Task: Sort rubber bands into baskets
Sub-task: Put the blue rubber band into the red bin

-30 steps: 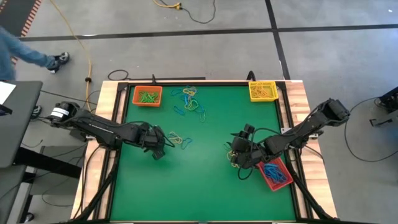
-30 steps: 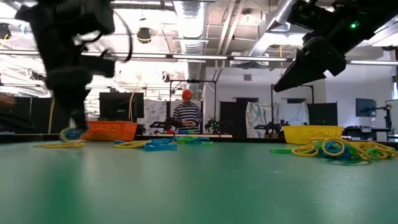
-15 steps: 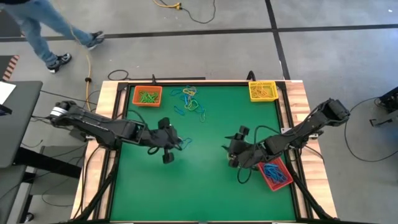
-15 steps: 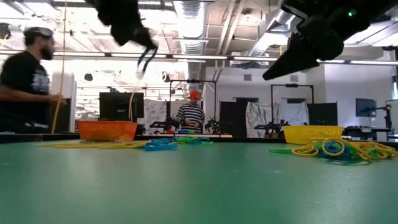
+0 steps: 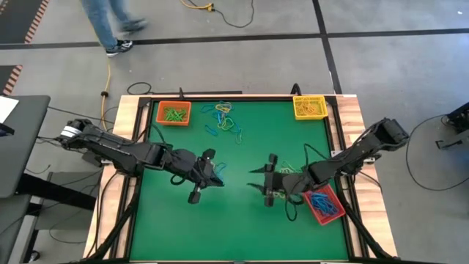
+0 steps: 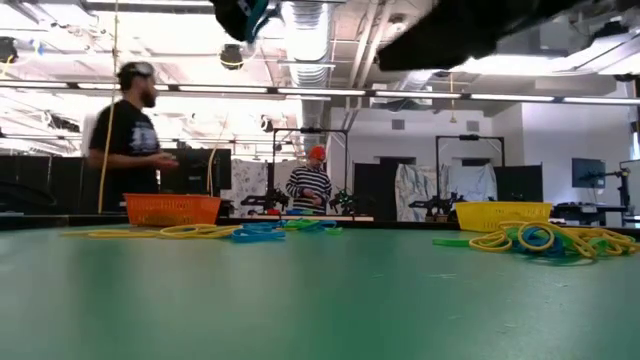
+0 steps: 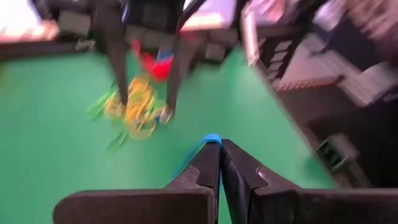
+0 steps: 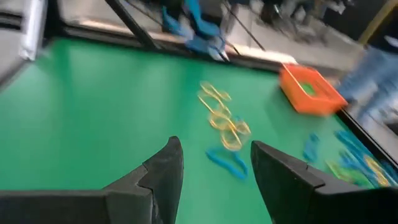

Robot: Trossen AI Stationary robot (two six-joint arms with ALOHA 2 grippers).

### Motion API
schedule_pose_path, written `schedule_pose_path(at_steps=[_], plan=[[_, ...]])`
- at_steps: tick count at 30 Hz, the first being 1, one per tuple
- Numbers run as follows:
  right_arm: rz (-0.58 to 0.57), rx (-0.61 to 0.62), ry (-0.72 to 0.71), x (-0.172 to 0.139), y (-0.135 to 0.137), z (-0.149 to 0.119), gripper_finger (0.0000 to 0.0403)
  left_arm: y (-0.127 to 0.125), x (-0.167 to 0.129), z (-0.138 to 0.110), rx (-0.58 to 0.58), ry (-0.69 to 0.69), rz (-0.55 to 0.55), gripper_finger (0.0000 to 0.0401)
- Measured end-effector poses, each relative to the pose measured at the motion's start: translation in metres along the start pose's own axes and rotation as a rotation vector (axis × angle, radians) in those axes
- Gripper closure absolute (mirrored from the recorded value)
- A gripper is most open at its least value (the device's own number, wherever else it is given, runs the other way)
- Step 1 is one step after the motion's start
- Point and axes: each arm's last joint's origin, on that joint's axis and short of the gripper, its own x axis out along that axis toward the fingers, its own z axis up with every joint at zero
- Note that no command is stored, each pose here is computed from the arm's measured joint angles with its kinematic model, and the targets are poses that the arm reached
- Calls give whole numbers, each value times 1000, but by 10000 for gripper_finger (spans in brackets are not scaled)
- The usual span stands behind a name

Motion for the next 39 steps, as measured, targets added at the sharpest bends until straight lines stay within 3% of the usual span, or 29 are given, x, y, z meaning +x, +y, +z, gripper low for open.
schedule_pose_path(at_steps=[8, 14, 29, 39], plan=[[24, 5, -103, 35, 3, -9, 180, -1, 28, -8, 15, 5, -134, 401], [247, 11, -160, 51, 11, -7, 180, 1, 38, -13, 32, 18, -155, 401], [251, 8, -195, 64, 13, -2, 181, 3, 39, -10, 36, -13, -203, 401], [257, -22, -105, 65, 14, -11, 210, -1, 39, -14, -9, 40, -239, 401]])
